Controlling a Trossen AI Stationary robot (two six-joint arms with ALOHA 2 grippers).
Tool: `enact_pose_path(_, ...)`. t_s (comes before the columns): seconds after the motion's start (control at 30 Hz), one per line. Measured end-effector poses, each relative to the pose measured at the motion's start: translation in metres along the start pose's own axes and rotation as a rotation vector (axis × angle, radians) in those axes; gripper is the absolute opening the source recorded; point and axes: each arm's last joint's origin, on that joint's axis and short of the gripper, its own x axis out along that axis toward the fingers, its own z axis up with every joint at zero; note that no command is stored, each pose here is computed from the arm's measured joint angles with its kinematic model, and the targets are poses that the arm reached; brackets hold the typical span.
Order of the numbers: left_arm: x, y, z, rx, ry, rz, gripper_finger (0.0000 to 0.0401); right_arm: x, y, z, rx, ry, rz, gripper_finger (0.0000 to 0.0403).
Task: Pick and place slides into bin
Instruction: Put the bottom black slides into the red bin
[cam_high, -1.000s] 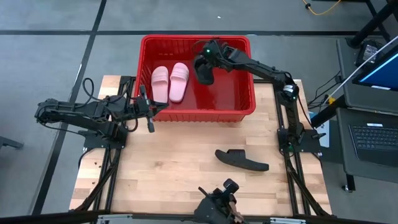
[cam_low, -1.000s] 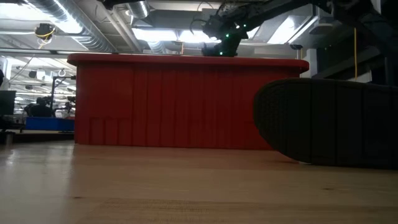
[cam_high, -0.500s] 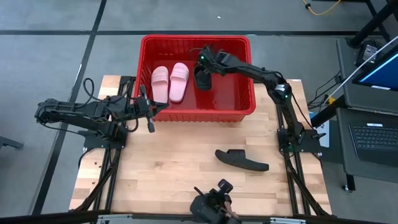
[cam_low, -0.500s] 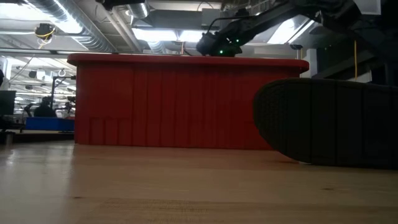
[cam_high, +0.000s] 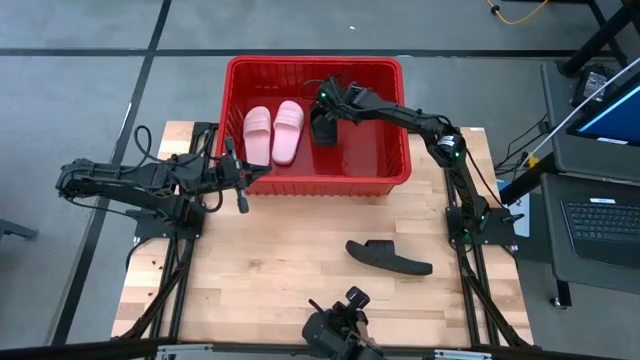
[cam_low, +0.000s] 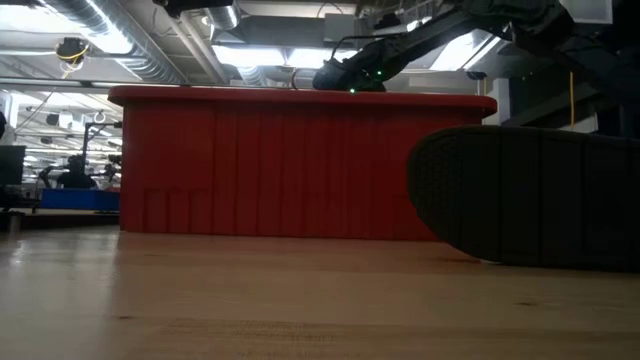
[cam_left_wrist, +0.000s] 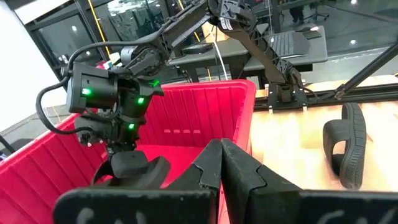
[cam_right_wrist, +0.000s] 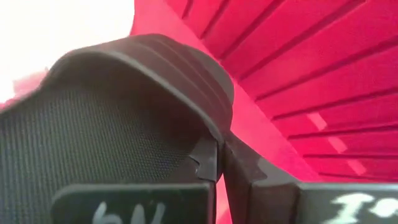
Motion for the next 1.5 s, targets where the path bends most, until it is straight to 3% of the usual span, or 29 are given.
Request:
enact_pose_path(0.43, 0.0, 0.0, 0.0, -0.024, 0.0, 0.0, 0.0002, 0.015, 0.01, -0.014, 0.021, 0.025, 0.038, 0.0013)
enact_pose_path(1.07, 0.0, 0.0, 0.0, -0.027, 0.0, -0.001, 0.0003, 0.015, 0.012, -0.013, 0.044, 0.008, 0.049, 0.0015)
enact_pose_path(1.37, 0.0, 0.0, 0.0, -0.026, -0.001, -0.001, 0.0003, 0.014, 0.013, -0.013, 0.079, 0.01, 0.054, 0.004)
enact_pose_path(1.5, 0.0, 0.0, 0.0, -0.024, -0.001, -0.001, 0.0002, 0.014, 0.016, -0.014, 0.066, 0.02, 0.129, 0.0048)
